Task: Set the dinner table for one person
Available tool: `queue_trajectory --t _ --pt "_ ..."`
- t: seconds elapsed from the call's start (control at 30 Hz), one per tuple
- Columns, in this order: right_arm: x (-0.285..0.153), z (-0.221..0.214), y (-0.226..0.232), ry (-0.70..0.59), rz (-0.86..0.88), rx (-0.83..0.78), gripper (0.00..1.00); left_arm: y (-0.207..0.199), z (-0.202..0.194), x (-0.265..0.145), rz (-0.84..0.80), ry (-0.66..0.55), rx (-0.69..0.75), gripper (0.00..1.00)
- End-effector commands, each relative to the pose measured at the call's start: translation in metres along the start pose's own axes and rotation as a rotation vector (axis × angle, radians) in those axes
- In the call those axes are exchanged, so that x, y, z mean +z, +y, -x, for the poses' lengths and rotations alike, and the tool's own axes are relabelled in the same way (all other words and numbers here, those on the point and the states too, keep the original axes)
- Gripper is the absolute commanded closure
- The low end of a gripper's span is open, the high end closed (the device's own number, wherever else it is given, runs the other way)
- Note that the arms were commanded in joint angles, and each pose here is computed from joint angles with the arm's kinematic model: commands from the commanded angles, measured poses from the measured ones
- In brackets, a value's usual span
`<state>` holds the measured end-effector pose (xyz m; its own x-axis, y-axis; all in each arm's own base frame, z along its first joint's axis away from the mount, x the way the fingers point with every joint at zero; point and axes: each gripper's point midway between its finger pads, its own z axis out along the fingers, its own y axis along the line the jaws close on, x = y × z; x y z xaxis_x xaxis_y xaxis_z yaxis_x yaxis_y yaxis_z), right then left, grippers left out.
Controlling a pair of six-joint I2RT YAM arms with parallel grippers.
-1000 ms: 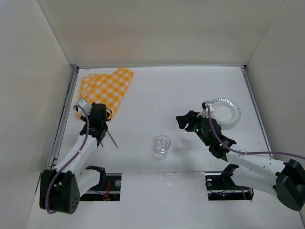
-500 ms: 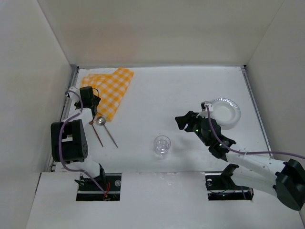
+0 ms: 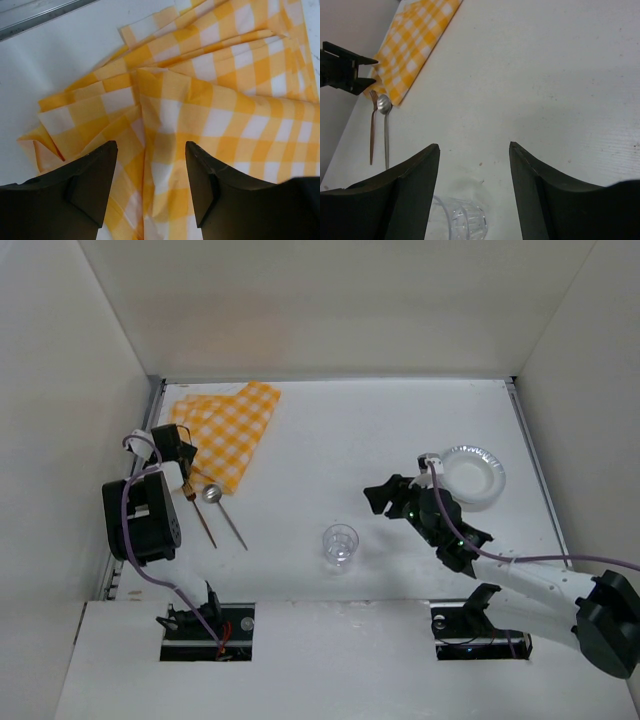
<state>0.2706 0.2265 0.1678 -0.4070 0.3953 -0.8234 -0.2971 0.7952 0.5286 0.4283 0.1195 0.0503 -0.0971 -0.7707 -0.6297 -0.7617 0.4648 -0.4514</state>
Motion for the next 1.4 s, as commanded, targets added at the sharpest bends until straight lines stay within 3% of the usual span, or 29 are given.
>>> queue_trajectory --t 0.0,0.33,0.67,0.73,0.87,0.97,1.13,1.37 --pt "0.003 0.018 0.023 -0.041 0.064 0.01 0.36 -0.011 0.008 0.007 -0.019 -0.006 -0.013 0.45" --pt "0.003 0.015 0.029 -0.036 0.083 0.008 0.36 -0.038 0.017 0.024 -0.057 -0.016 -0.001 0.58" --pt "0.005 0.013 0.03 -0.029 0.083 -0.001 0.36 -0.086 -0.003 0.01 -0.164 0.011 0.073 0.94" --pt "0.003 0.015 0.03 -0.037 0.08 0.0 0.37 -0.1 -0.005 -0.002 -0.203 0.013 0.077 1.0" --pt "-0.001 0.021 0.028 -0.071 0.079 0.026 0.37 -0.165 -0.025 -0.054 -0.381 0.016 0.148 1.0" --pt "-0.003 0.027 0.022 -0.099 0.06 0.054 0.37 -0.232 -0.06 -0.115 -0.584 0.011 0.261 1.0" --pt "-0.006 0.033 0.014 -0.141 0.027 0.096 0.37 -0.314 -0.155 -0.213 -0.904 0.033 0.488 1.0" --pt "-0.022 0.053 -0.008 -0.27 -0.057 0.146 0.37 -0.343 -0.286 -0.283 -1.185 0.231 0.633 0.93"
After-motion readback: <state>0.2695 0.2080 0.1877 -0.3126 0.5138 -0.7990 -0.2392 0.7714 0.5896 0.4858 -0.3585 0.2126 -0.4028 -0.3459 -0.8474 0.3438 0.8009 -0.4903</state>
